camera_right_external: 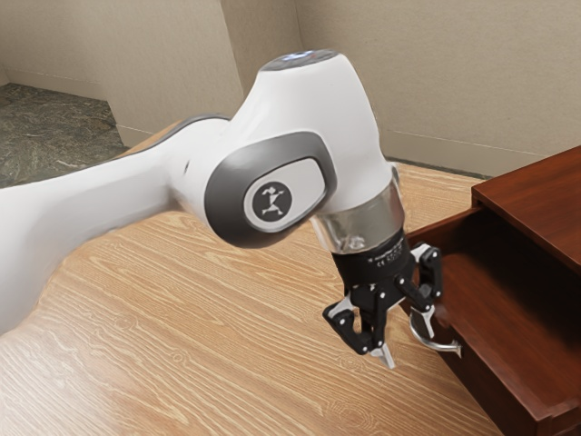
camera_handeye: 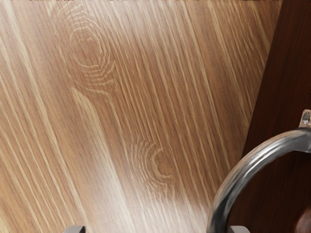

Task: Pull the drawer handle with one arm to open the drawer

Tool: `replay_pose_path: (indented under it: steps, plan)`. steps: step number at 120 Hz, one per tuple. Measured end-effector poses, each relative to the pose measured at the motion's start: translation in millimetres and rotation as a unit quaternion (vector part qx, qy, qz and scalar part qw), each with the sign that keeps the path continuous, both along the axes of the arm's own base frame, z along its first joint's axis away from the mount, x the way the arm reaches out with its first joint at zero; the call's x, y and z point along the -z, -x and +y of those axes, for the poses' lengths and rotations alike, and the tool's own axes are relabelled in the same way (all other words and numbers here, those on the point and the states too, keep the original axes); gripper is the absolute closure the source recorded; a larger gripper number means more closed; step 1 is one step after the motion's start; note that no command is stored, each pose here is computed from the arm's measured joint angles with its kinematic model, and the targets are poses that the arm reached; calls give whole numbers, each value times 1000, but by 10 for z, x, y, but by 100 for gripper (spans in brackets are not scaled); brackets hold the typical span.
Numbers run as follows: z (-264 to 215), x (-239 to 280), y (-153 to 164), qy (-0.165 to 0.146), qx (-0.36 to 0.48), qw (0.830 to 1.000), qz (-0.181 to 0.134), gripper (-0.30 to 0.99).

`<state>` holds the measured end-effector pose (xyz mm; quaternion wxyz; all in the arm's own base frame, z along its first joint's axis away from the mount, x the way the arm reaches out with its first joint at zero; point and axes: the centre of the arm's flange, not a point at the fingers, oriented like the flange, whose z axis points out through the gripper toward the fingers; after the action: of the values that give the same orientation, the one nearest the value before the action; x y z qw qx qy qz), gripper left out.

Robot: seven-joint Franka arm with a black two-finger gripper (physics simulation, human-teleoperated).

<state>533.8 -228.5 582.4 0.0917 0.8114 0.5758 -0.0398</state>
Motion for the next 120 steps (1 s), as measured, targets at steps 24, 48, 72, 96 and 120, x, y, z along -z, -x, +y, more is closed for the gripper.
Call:
replay_pose_path:
  steps: [24, 48, 72, 96, 120]
  plan:
    - [79, -31, 90, 2, -9, 1000, 1, 34]
    - [92, 5, 56, 3, -14, 1000, 4, 33]
    - [94, 8, 48, 3, -16, 1000, 5, 30]
    - [81, -34, 27, 4, -16, 1000, 6, 27]
    - [91, -225, 48, 4, -13, 1000, 5, 26]
